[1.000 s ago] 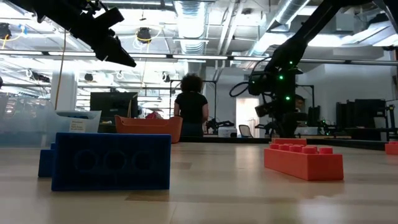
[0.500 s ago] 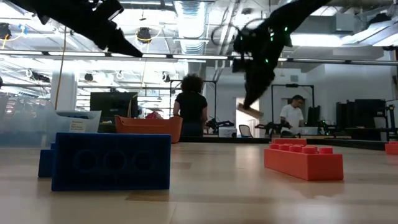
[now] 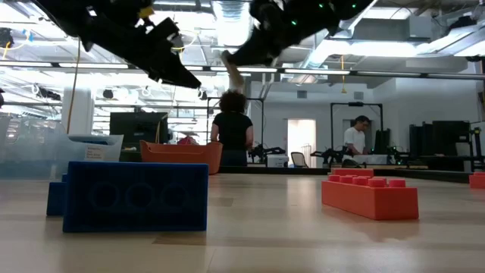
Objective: Sort blocks
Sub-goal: Put the wooden brown block into the bottom transparent bin
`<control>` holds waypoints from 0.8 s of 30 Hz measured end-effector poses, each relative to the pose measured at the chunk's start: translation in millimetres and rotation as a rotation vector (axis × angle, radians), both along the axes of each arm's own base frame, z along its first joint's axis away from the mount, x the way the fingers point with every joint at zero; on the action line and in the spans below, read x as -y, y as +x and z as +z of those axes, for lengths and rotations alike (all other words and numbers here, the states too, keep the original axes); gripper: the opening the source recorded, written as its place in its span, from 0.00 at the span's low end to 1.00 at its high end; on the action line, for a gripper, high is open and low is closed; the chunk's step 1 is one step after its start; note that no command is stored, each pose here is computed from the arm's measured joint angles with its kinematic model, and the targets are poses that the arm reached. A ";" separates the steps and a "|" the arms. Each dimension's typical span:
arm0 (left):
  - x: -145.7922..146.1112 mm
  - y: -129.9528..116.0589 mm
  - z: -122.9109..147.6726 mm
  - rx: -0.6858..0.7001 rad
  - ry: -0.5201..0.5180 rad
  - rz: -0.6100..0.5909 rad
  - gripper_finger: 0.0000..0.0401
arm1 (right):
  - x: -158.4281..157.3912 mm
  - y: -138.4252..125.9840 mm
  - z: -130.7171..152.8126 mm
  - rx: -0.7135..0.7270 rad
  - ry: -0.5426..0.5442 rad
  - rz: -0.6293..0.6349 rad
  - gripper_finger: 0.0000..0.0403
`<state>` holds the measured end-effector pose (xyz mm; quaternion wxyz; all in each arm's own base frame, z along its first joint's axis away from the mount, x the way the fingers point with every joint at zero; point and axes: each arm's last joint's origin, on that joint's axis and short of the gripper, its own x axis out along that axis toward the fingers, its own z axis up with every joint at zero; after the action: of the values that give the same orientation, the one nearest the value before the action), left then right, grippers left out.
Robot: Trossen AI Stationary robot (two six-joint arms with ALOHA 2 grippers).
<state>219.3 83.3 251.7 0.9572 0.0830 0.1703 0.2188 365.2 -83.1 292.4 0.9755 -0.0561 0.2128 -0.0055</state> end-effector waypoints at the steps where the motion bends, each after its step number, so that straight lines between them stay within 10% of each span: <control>1: -0.7 2.4 -2.3 0.002 -0.013 0.001 0.48 | -5.5 4.4 0.2 0.027 -0.013 0.004 0.10; 13: 5.2 12.4 5.5 0.141 -0.052 -0.253 0.48 | -40.4 17.8 29.0 0.319 -0.196 0.021 0.10; 24: 26.0 20.0 23.0 0.278 0.119 -0.361 0.48 | -45.3 25.9 30.8 0.430 -0.219 0.032 0.10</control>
<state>239.3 57.3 274.6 0.9885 0.1375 0.0058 0.0633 391.1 -37.8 323.2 0.9864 -0.1624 -0.0024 -0.0249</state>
